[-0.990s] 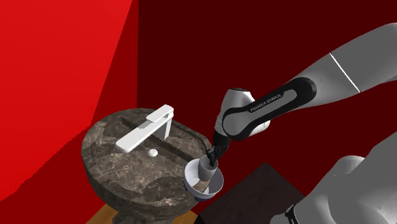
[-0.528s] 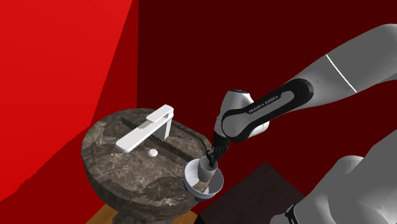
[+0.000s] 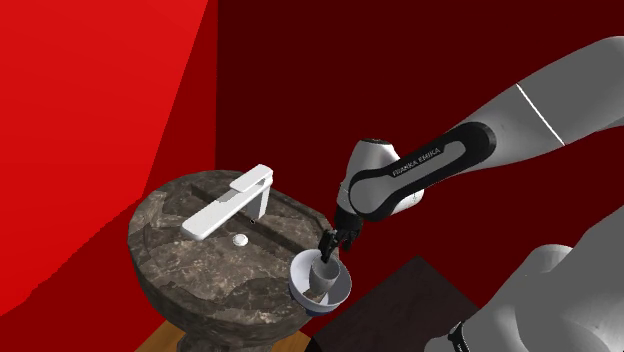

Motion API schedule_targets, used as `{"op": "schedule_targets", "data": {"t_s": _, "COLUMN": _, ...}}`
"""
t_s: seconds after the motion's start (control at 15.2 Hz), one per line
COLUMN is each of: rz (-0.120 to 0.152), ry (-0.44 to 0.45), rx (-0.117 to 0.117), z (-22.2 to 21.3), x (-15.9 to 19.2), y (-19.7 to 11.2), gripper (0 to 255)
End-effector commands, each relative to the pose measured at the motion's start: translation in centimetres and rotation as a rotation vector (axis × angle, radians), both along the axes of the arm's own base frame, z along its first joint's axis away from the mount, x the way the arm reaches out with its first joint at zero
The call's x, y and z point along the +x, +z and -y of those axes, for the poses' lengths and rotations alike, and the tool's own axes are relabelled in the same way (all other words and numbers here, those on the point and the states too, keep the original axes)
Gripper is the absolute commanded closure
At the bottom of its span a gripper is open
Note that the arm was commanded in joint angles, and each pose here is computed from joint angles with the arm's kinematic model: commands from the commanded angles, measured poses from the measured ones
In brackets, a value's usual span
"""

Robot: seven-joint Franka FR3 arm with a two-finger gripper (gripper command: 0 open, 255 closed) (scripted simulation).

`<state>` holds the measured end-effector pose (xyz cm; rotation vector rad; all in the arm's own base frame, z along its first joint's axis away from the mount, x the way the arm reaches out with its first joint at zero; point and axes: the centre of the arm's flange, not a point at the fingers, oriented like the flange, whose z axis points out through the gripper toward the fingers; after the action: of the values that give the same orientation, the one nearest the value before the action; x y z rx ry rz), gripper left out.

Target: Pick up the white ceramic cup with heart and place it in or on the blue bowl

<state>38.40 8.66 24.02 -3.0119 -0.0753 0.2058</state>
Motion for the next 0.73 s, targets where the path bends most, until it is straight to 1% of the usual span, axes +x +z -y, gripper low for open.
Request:
{"op": "schedule_targets", "data": {"t_s": 0.0, "rz": -0.001, "ry": 0.000, "rx": 0.000, "z": 0.4, "x": 0.3, "y": 2.1, "gripper": 0}}
{"op": "schedule_targets", "data": {"t_s": 0.13, "rz": -0.001, "ry": 0.000, "rx": 0.000, "z": 0.6, "x": 0.6, "y": 4.4, "gripper": 0}}
{"op": "schedule_targets", "data": {"t_s": 0.66, "rz": -0.001, "ry": 0.000, "rx": 0.000, "z": 0.6, "x": 0.6, "y": 4.4, "gripper": 0}}
